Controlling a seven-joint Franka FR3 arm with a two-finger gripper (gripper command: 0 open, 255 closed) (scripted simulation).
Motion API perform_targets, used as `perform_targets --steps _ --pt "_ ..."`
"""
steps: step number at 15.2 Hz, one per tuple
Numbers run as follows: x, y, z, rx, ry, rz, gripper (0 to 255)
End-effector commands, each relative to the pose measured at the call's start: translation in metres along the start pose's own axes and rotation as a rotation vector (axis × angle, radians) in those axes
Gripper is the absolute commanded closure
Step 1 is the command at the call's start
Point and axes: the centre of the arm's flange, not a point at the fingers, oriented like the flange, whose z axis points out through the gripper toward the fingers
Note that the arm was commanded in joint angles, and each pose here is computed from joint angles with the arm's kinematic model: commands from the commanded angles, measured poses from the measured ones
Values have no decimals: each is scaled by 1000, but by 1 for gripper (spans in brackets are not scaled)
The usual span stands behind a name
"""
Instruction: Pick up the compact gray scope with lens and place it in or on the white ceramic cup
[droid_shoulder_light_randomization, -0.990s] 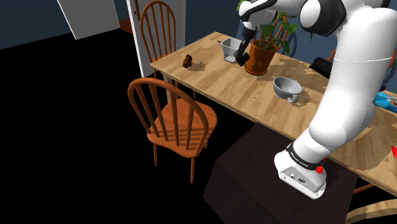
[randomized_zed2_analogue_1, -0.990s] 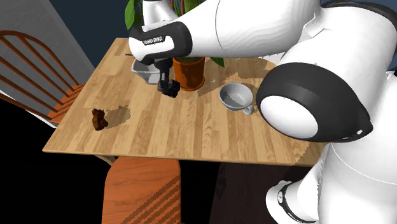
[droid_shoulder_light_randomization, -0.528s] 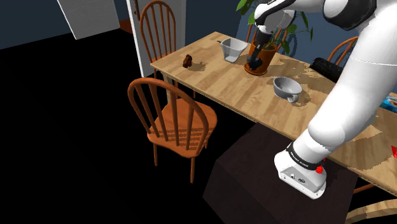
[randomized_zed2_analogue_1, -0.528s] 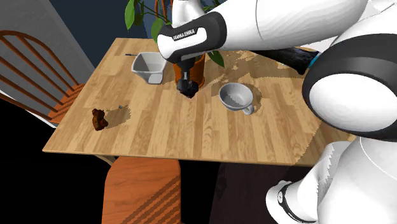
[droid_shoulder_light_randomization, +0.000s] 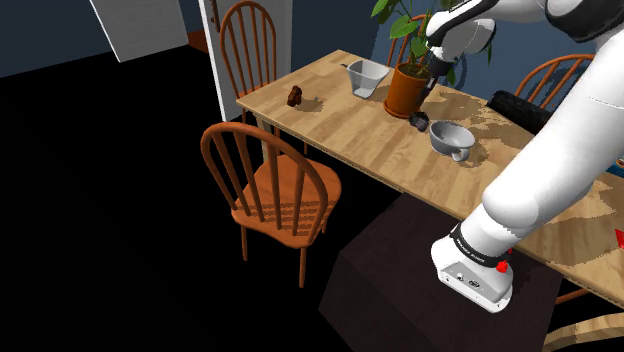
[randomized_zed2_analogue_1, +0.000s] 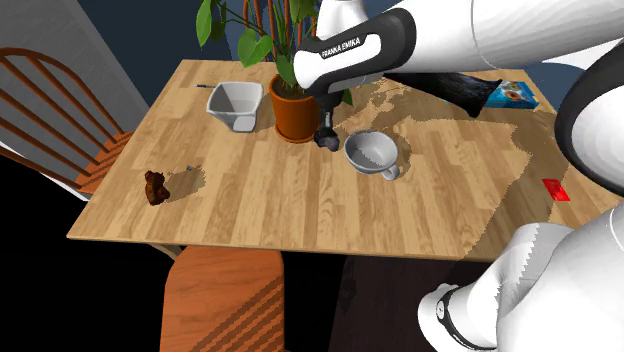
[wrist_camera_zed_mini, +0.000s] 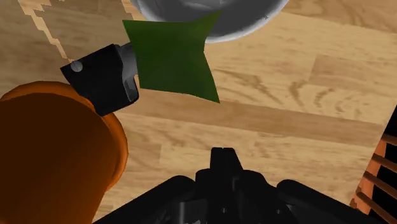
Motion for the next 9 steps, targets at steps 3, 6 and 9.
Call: perform_targets --steps 3,6,9 --pt "-5 15 19 -20 6 112 0" --pt "-17 36 46 -51 15 280 0" --pt "-31 57 73 -82 23 448 0"
